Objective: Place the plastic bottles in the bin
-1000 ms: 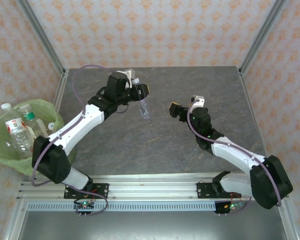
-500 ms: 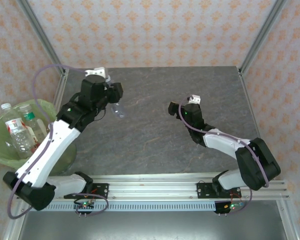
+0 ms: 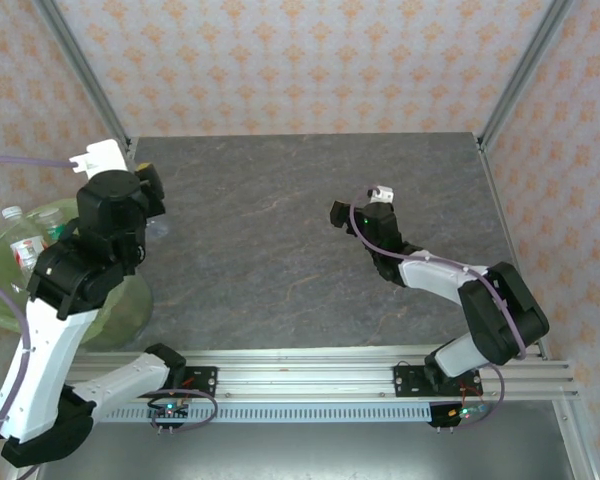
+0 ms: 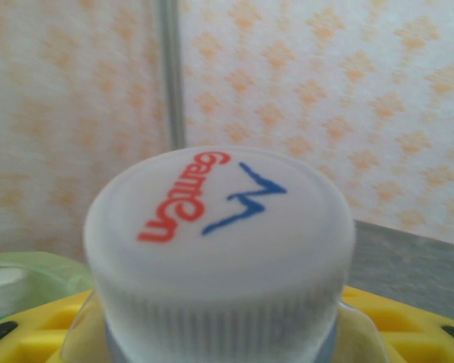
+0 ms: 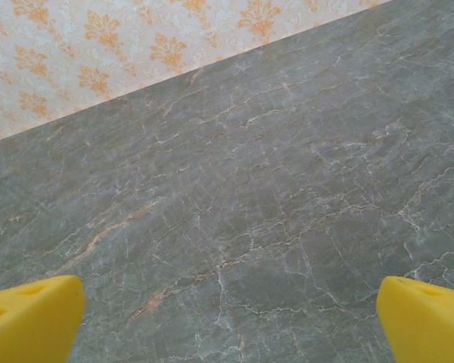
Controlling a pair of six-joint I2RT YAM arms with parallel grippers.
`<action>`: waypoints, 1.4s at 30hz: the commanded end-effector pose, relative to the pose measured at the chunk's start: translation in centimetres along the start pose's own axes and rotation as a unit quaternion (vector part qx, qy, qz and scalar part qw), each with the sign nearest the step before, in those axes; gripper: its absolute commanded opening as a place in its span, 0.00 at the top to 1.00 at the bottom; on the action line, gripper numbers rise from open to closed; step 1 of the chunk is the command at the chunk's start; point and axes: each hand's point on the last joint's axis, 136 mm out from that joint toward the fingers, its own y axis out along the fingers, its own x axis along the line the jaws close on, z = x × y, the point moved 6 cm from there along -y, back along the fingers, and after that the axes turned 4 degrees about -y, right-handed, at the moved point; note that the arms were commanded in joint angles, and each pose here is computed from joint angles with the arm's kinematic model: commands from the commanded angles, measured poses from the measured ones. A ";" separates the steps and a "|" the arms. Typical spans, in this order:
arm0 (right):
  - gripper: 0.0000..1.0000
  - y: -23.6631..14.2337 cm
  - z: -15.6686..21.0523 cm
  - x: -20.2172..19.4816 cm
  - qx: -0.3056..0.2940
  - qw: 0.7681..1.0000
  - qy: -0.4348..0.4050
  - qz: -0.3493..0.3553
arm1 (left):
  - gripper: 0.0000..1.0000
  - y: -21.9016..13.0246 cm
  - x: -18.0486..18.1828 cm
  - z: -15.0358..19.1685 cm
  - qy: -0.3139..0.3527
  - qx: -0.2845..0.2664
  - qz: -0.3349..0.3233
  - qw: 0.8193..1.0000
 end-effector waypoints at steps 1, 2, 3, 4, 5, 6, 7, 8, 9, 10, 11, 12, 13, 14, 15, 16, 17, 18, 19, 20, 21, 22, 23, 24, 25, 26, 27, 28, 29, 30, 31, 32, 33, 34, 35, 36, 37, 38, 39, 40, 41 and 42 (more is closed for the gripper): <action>0.01 0.2 -1.4 0.4 -0.023 1.000 0.006 -0.007 | 0.46 -1.1 4.1 -0.5 0.063 -0.008 -0.122 0.990; 0.01 0.3 -1.4 0.4 -0.022 1.000 0.004 -0.006 | 0.46 -1.3 4.9 -0.6 0.067 -0.010 -0.144 0.987; 0.01 0.3 -1.4 0.4 -0.023 1.000 0.003 -0.006 | 0.46 -1.4 5.7 -0.6 0.074 -0.011 -0.163 0.984; 0.01 0.3 -1.3 0.4 -0.020 1.000 0.001 -0.006 | 0.46 -1.5 6.3 -0.6 0.080 -0.011 -0.180 0.980; 0.01 0.4 -1.3 0.4 -0.019 1.000 -0.001 -0.008 | 0.46 -1.6 6.9 -0.5 0.084 -0.007 -0.195 0.977; 0.01 0.4 -1.2 0.5 -0.017 1.000 -0.002 -0.010 | 0.46 -1.4 7.3 -0.3 0.087 0.001 -0.201 0.976; 0.01 0.4 -1.3 0.6 -0.016 1.000 -0.003 -0.012 | 0.46 -1.3 7.5 -0.1 0.085 0.010 -0.202 0.976; 0.01 0.4 -1.3 0.6 -0.014 1.000 -0.004 -0.014 | 0.46 -1.1 7.8 0.2 0.080 0.022 -0.203 0.976; 0.01 0.4 -1.2 0.7 -0.013 1.000 -0.005 -0.015 | 0.46 -0.7 7.9 0.6 0.074 0.034 -0.201 0.976; 0.01 0.4 -1.3 0.7 -0.013 1.000 -0.005 -0.016 | 0.46 -0.3 8.2 1.0 0.068 0.046 -0.204 0.976; 0.01 0.4 -1.3 0.8 -0.013 1.000 -0.006 -0.017 | 0.46 0.2 8.2 1.5 0.061 0.060 -0.202 0.976; 0.01 0.3 -1.3 0.7 -0.013 1.000 -0.006 -0.017 | 0.46 0.8 8.4 2.1 0.053 0.076 -0.202 0.975; 0.01 0.3 -1.3 0.7 -0.013 1.000 -0.007 -0.017 | 0.47 1.4 8.6 2.7 0.044 0.090 -0.202 0.974; 0.01 0.2 -1.3 0.7 -0.013 1.000 -0.008 -0.017 | 0.47 2.1 8.8 3.4 0.033 0.107 -0.200 0.973; 0.01 0.0 -1.3 0.6 -0.014 1.000 -0.010 -0.016 | 0.47 2.7 9.0 4.0 0.020 0.122 -0.201 0.972; 0.01 -0.1 -1.3 0.5 -0.014 1.000 -0.011 -0.014 | 0.46 3.2 9.1 4.5 0.010 0.135 -0.197 0.971; 0.01 -0.2 -1.3 0.4 -0.014 1.000 -0.012 -0.012 | 0.45 3.7 9.3 4.9 -0.002 0.147 -0.193 0.970; 0.01 -0.4 -1.2 0.3 -0.015 1.000 -0.013 -0.010 | 0.44 4.1 9.4 5.3 -0.012 0.159 -0.186 0.970; 0.01 -0.5 -1.2 0.3 -0.015 1.000 -0.015 -0.009 | 0.42 4.4 9.3 5.4 -0.021 0.166 -0.178 0.970; 0.01 -0.6 -1.2 0.2 -0.016 1.000 -0.015 -0.007 | 0.38 4.6 9.1 5.5 -0.028 0.170 -0.166 0.971; 0.01 -0.7 -1.1 0.1 -0.015 1.000 -0.016 -0.005 | 0.34 4.7 9.0 5.4 -0.031 0.174 -0.162 0.971; 0.01 -0.8 -1.1 0.0 -0.015 1.000 -0.016 -0.004 | 0.29 4.8 8.9 5.3 -0.034 0.179 -0.163 0.970; 0.01 -0.8 -1.0 -0.1 -0.015 1.000 -0.016 -0.003 | 0.22 4.9 9.0 5.2 -0.033 0.184 -0.169 0.968; 0.01 -0.9 -1.0 -0.1 -0.015 1.000 -0.016 -0.003 | 0.16 4.9 9.1 5.1 -0.034 0.187 -0.177 0.966; 0.01 -0.9 -0.9 -0.1 -0.013 1.000 -0.016 -0.002 | 0.09 4.9 9.3 5.0 -0.034 0.191 -0.188 0.963; 0.01 -1.0 -0.8 -0.2 -0.013 1.000 -0.014 -0.001 | 0.05 4.8 9.3 4.8 -0.036 0.192 -0.192 0.962; 0.01 -1.0 -0.9 -0.3 -0.015 1.000 -0.014 0.001 | 0.02 4.7 9.4 4.6 -0.039 0.189 -0.193 0.962; 0.01 -1.1 -0.9 -0.3 -0.016 1.000 -0.015 0.002 | 0.00 4.4 9.4 4.3 -0.045 0.182 -0.194 0.963; 0.01 -1.2 -0.9 -0.4 -0.017 1.000 -0.016 0.004 | 0.00 4.1 9.4 4.0 -0.052 0.174 -0.192 0.964; 0.01 -1.3 -1.0 -0.4 -0.018 1.000 -0.017 0.005 | 0.00 3.9 9.3 3.7 -0.060 0.168 -0.186 0.966; 0.01 -1.4 -1.1 -0.4 -0.020 1.000 -0.018 0.006 | 0.00 3.6 9.0 3.3 -0.071 0.164 -0.172 0.969; 0.01 -1.4 -1.1 -0.5 -0.021 1.000 -0.019 0.008 | 0.00 3.3 8.6 2.9 -0.082 0.161 -0.149 0.972; 0.01 -1.5 -1.2 -0.4 -0.023 0.999 -0.021 0.008 | 0.00 3.1 8.1 2.6 -0.092 0.158 -0.125 0.975; 0.01 -1.6 -1.3 -0.5 -0.024 0.999 -0.023 0.011 | 0.00 3.0 7.2 2.2 -0.105 0.156 -0.088 0.978; 0.01 -1.6 -1.3 -0.5 -0.024 0.999 -0.024 0.012 | 0.00 2.9 6.3 1.8 -0.118 0.149 -0.043 0.981; 0.01 -1.7 -1.4 -0.6 -0.026 0.999 -0.025 0.014 | 0.00 2.9 5.4 1.5 -0.129 0.144 -0.005 0.981; 0.01 -1.8 -1.5 -0.6 -0.028 0.999 -0.024 0.015 | 0.00 2.8 4.4 1.1 -0.146 0.137 0.039 0.979; 0.01 -1.9 -1.5 -0.6 -0.029 0.999 -0.024 0.015 | 0.00 2.8 3.5 0.9 -0.162 0.130 0.079 0.975; 0.01 -1.9 -1.6 -0.7 -0.031 0.999 -0.024 0.017 | 0.00 2.9 2.8 0.7 -0.176 0.121 0.109 0.971; 0.01 -2.1 -1.6 -0.8 -0.033 0.999 -0.024 0.018 | 0.00 3.0 1.9 0.5 -0.190 0.111 0.141 0.965; 0.01 -2.2 -1.7 -0.8 -0.035 0.999 -0.023 0.020 | 0.00 3.1 1.1 0.5 -0.197 0.101 0.168 0.961; 0.01 -2.3 -1.6 -1.0 -0.036 0.999 -0.024 0.023 | 0.00 3.3 0.4 0.5 -0.197 0.092 0.186 0.958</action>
